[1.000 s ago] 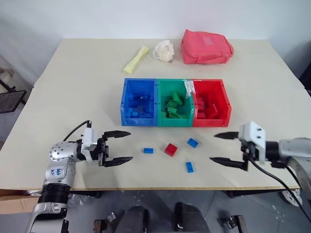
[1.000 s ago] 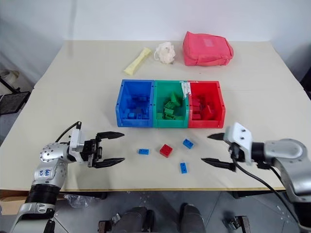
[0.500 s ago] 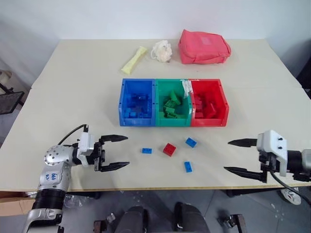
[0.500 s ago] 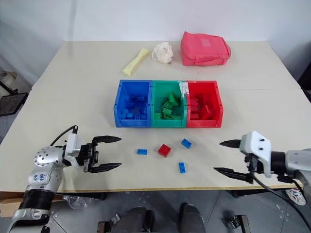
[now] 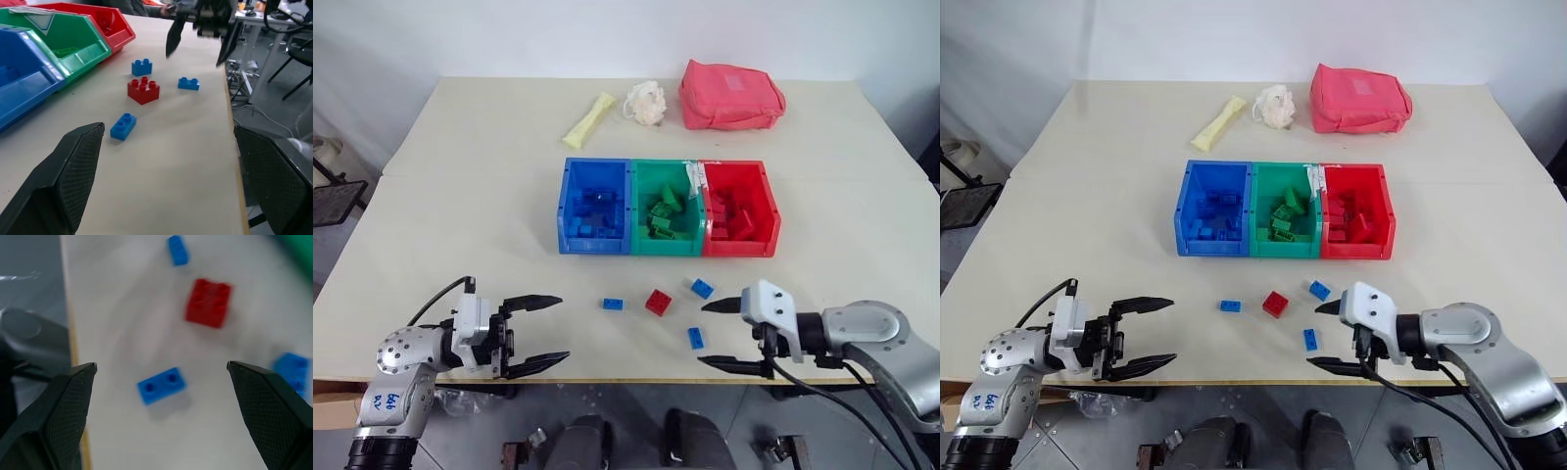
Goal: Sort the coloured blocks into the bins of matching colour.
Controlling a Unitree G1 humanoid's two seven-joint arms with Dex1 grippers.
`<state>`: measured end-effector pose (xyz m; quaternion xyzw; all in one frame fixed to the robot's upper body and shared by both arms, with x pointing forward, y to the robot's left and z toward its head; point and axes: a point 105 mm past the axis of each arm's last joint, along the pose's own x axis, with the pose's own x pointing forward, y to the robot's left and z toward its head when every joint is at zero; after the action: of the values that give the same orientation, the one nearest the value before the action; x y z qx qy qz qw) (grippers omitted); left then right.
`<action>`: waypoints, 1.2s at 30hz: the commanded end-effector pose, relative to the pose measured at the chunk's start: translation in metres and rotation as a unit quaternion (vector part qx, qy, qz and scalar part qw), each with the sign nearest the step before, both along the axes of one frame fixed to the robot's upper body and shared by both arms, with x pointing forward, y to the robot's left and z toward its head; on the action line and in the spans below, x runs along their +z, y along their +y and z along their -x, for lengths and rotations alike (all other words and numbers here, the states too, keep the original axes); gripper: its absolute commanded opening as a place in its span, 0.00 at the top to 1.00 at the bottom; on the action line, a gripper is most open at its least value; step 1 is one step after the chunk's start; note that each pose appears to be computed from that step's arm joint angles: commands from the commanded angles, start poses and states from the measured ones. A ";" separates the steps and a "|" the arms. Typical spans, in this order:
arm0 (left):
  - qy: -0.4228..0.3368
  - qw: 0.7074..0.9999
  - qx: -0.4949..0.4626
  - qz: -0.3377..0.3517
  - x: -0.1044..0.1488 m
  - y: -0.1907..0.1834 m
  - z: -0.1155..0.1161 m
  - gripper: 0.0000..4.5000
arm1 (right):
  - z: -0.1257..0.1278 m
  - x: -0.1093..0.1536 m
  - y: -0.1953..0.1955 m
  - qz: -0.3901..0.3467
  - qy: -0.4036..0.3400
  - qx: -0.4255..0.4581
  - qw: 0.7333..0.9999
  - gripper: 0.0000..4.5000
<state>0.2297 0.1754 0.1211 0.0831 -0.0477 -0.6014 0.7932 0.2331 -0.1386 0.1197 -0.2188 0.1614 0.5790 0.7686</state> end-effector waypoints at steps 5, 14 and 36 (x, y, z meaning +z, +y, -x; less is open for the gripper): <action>-0.014 1.000 0.007 0.014 0.009 -0.005 0.004 0.00 | -0.009 -0.022 0.014 0.012 0.007 0.019 1.000 0.05; -0.018 1.000 0.012 0.016 0.009 -0.004 -0.001 0.00 | -0.016 -0.030 0.014 0.021 0.008 0.009 1.000 0.65; -0.085 0.978 0.172 0.083 0.034 -0.001 -0.058 0.00 | -0.103 0.094 0.098 -0.168 -0.170 0.017 0.971 0.67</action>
<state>0.2823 0.1689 0.1496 0.0668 -0.1385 -0.4655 0.8716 0.3302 -0.0468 0.2065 -0.1785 -0.0539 0.5705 0.7999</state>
